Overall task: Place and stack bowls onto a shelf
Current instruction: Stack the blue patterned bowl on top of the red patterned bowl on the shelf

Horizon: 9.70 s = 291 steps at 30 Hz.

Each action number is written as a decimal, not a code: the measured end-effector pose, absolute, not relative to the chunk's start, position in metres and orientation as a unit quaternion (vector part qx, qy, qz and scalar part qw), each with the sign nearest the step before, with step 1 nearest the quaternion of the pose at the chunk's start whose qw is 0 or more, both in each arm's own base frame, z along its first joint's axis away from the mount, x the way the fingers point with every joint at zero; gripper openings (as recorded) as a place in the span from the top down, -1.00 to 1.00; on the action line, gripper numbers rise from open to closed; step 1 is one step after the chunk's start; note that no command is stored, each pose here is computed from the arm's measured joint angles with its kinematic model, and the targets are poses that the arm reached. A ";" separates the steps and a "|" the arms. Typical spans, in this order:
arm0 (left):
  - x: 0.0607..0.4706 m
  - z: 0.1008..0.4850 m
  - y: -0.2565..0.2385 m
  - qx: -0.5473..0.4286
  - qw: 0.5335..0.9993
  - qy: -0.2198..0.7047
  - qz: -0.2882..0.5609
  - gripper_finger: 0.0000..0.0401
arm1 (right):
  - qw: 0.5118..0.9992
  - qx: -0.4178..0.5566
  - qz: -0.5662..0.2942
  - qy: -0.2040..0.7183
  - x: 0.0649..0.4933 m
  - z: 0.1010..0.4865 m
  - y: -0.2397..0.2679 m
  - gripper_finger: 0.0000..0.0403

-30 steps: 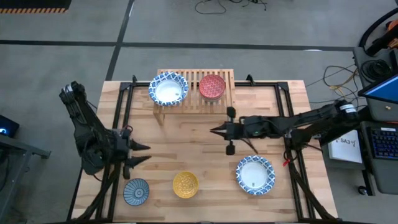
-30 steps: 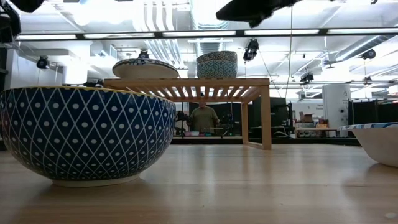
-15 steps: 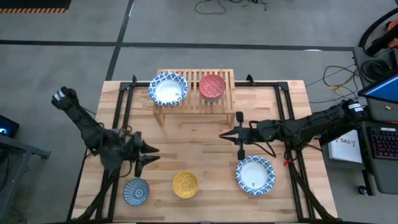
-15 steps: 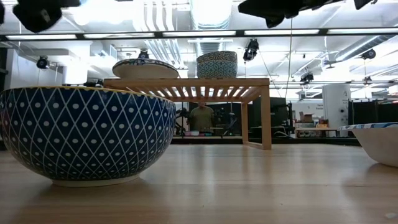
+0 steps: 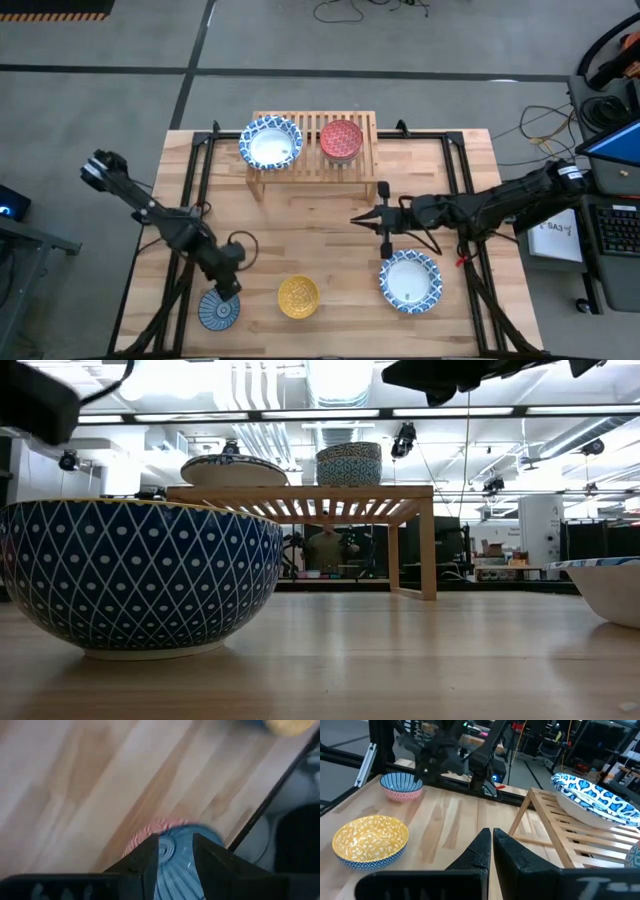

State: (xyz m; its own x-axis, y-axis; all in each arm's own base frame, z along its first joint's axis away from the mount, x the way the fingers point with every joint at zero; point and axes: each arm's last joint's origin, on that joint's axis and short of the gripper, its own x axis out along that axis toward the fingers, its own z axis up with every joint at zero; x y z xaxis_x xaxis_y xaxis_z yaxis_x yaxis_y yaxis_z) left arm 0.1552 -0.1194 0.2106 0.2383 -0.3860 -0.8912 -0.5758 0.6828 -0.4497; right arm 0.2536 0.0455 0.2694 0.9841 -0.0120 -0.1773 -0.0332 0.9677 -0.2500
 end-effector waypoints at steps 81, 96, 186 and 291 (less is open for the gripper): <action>0.141 0.278 -0.100 -0.137 0.889 0.419 0.121 1.00 | 0.994 -0.090 0.002 0.057 0.263 0.265 0.048 0.95; 0.195 0.277 -0.053 -0.228 0.870 0.423 0.106 1.00 | 0.985 -0.137 0.032 0.096 0.267 0.293 0.062 0.95; 0.279 0.254 -0.023 -0.032 0.834 0.550 0.026 0.97 | 0.838 -0.209 0.234 0.446 0.404 0.340 0.099 -0.01; 0.193 0.308 -0.061 0.035 0.971 0.169 0.164 -0.28 | 0.906 0.082 -0.360 0.209 0.305 0.428 -0.116 0.95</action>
State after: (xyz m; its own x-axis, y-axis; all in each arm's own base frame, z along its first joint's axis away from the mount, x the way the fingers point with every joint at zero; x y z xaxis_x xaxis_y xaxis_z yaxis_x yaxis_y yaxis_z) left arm 0.1926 -0.0611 0.3080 0.8887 0.3311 -0.3171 -0.3073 0.9435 0.1240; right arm 0.3051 -0.1165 0.4280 0.6537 -0.6171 -0.4379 0.6859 0.7277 -0.0017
